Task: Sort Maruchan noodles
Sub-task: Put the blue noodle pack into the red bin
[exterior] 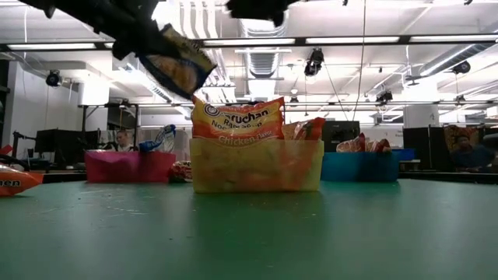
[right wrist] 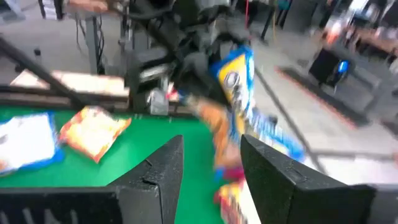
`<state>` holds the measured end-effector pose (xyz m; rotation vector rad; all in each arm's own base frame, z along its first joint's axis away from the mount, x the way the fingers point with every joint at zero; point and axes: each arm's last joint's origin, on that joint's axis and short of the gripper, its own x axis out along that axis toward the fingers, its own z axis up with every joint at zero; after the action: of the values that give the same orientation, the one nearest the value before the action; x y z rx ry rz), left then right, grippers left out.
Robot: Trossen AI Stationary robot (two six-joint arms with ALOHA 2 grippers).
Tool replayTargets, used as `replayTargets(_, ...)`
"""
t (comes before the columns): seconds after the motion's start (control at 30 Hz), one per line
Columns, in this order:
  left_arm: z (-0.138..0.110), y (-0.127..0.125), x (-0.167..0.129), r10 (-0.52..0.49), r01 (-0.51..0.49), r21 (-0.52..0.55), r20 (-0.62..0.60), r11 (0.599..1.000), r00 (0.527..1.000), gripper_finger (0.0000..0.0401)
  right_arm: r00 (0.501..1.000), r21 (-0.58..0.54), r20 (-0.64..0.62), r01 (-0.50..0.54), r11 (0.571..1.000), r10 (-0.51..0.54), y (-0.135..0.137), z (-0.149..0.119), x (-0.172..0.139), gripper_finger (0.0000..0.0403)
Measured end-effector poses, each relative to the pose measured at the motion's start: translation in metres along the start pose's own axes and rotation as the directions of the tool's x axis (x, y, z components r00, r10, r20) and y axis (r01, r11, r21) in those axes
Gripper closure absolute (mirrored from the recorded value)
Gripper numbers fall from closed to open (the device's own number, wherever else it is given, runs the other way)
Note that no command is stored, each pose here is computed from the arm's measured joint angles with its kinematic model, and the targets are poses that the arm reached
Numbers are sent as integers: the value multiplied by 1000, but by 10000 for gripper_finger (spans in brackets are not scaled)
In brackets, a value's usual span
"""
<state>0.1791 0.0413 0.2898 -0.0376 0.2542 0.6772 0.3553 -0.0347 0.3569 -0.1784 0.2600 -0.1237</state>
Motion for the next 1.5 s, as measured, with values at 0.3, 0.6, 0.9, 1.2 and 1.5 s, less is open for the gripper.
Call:
replayTargets(0.3, 34, 14, 3, 214, -212, 31, -161, 977, 963, 345, 985, 84, -171, -20, 996, 35, -3, 2, -56, 274)
replayTargets(0.6, 66, 54, 22, 436, -429, 121, -433, 895, 789, 345, 955, 168, -282, -41, 985, 88, 12, -27, -74, 293)
replayTargets(0.9, 60, 102, 62, 448, -488, 149, -678, 860, 583, 345, 937, 209, -329, -48, 977, 117, 28, -73, -71, 294)
replayTargets(1.2, 29, 126, 92, 320, -466, 71, -816, 882, 482, 345, 945, 219, -306, -46, 975, 113, 32, -97, -71, 294)
replayTargets(1.5, 8, 128, 117, 300, -477, 83, -866, 875, 401, 345, 954, 204, -279, -52, 978, 109, 32, -98, -71, 294)
